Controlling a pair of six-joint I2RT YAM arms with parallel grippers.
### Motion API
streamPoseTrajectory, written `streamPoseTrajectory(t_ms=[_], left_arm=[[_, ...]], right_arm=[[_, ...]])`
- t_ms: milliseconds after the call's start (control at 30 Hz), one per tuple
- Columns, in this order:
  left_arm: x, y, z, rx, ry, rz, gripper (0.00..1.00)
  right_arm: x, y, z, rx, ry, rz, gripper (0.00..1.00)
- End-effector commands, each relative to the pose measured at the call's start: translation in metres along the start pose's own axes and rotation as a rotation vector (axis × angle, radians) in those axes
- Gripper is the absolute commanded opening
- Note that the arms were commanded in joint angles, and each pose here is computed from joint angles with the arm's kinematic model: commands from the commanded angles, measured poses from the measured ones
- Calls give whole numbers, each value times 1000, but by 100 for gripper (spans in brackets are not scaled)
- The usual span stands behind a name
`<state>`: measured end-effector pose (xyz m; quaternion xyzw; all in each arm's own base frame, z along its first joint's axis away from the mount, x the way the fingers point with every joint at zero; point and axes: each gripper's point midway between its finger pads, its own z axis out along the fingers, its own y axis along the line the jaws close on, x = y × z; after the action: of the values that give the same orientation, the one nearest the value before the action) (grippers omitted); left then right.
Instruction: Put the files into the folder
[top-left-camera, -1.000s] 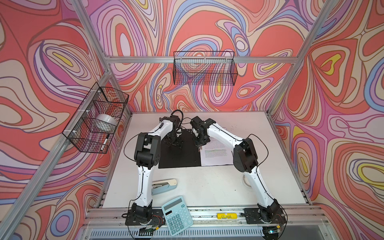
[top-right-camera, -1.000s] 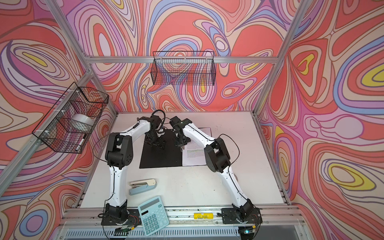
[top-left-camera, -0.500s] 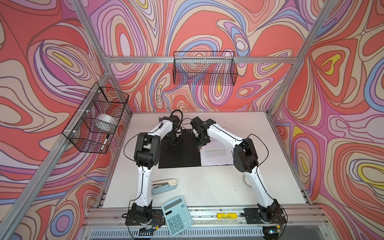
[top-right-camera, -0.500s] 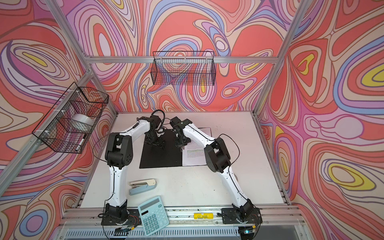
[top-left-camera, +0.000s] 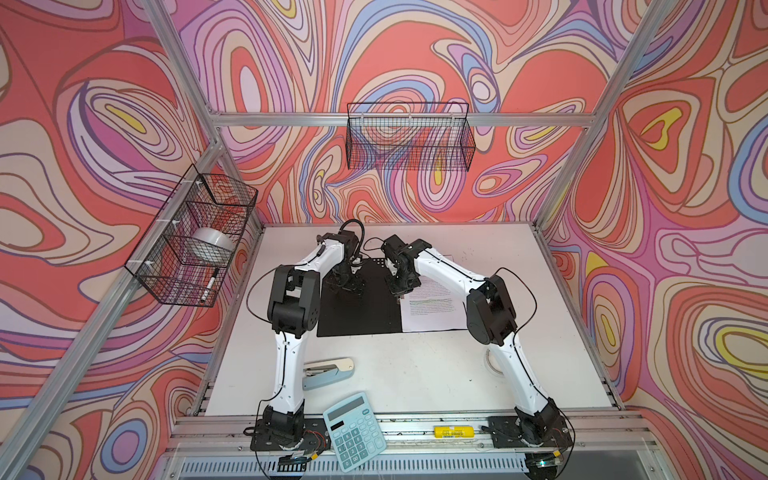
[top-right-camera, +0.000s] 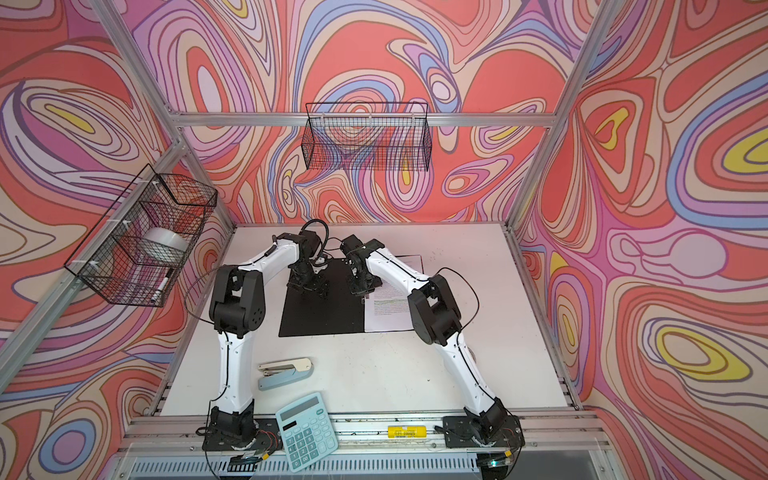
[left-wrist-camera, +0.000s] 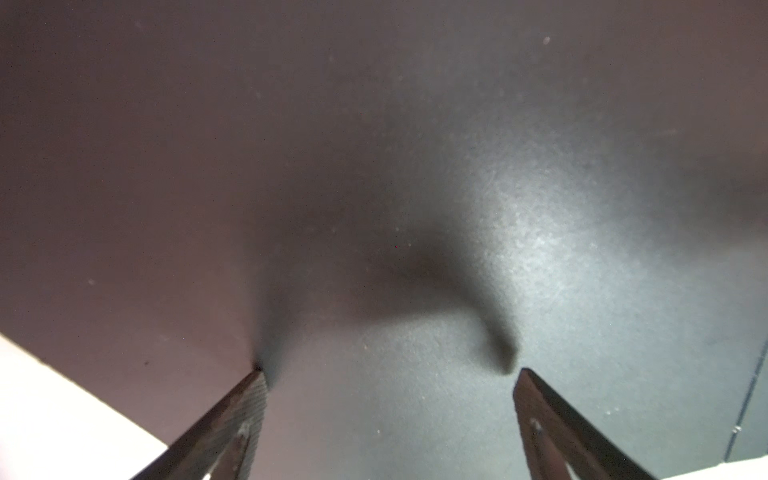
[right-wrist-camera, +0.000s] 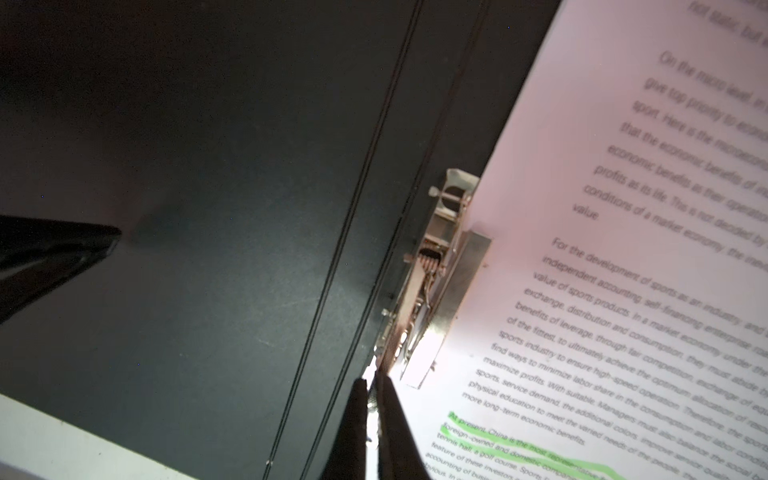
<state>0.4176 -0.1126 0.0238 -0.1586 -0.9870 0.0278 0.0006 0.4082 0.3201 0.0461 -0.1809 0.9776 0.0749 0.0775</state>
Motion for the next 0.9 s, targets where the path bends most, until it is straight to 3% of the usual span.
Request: streamPoseTrajectory(t_ms=[0, 867], left_arm=[[13, 3, 17, 10, 77, -15, 93], [16, 3, 17, 17, 81, -22, 93]], right_arm=[[47, -20, 28, 58, 192, 29, 6], [60, -32, 56, 66, 246, 52, 5]])
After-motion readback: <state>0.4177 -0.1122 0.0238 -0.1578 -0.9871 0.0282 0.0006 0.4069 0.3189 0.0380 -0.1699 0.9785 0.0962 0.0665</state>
